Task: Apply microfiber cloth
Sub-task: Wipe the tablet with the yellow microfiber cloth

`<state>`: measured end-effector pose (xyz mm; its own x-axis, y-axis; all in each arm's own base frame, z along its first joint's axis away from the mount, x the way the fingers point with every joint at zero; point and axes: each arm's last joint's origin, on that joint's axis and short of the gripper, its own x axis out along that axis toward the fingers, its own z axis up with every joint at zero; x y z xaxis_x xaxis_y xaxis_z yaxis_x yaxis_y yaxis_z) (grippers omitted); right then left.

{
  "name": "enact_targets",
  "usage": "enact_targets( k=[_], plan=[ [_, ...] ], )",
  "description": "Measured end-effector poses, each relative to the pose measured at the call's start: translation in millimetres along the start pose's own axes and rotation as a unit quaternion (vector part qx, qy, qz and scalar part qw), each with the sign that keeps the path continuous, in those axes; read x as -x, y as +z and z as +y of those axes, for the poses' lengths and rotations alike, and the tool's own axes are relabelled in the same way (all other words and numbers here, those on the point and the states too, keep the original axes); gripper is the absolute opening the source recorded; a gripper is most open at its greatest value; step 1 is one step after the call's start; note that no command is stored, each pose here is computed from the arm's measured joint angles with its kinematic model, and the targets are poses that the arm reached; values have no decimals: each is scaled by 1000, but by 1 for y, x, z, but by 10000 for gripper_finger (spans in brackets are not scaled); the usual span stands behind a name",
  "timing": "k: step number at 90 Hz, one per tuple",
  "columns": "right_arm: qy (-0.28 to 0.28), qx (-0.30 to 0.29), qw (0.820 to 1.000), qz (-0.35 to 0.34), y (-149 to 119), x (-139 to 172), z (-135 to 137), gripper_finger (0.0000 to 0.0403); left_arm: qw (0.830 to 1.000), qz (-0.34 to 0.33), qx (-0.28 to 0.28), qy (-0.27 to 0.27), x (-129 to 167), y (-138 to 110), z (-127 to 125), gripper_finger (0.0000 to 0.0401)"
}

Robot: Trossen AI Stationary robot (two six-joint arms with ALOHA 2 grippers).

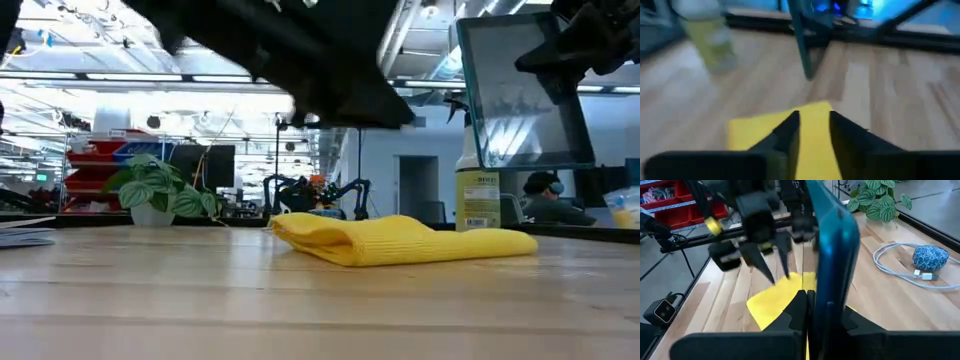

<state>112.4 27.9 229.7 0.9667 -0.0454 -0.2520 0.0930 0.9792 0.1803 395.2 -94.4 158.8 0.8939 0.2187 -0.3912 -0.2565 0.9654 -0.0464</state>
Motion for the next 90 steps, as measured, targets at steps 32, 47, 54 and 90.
enact_targets(
  k=[32, 47, 54, 90],
  plan=[
    [-1, 0, 1000, 2, 0, 0, 0, 17, 994, 98, 1, 47, -61, -42, -10, 252],
    [-1, -1, 1000, 1, 0, 0, 0, 17, 975, 188, -13, 122, -74, -40, -16, 214],
    [-1, -1, 1000, 1, 0, 0, 0, 17, 966, 218, -31, 137, -76, -43, -19, 159],
    [-20, -68, 997, 37, -8, -2, -3, 17, 956, 185, -148, 172, -25, -21, -56, 2]
  ],
)
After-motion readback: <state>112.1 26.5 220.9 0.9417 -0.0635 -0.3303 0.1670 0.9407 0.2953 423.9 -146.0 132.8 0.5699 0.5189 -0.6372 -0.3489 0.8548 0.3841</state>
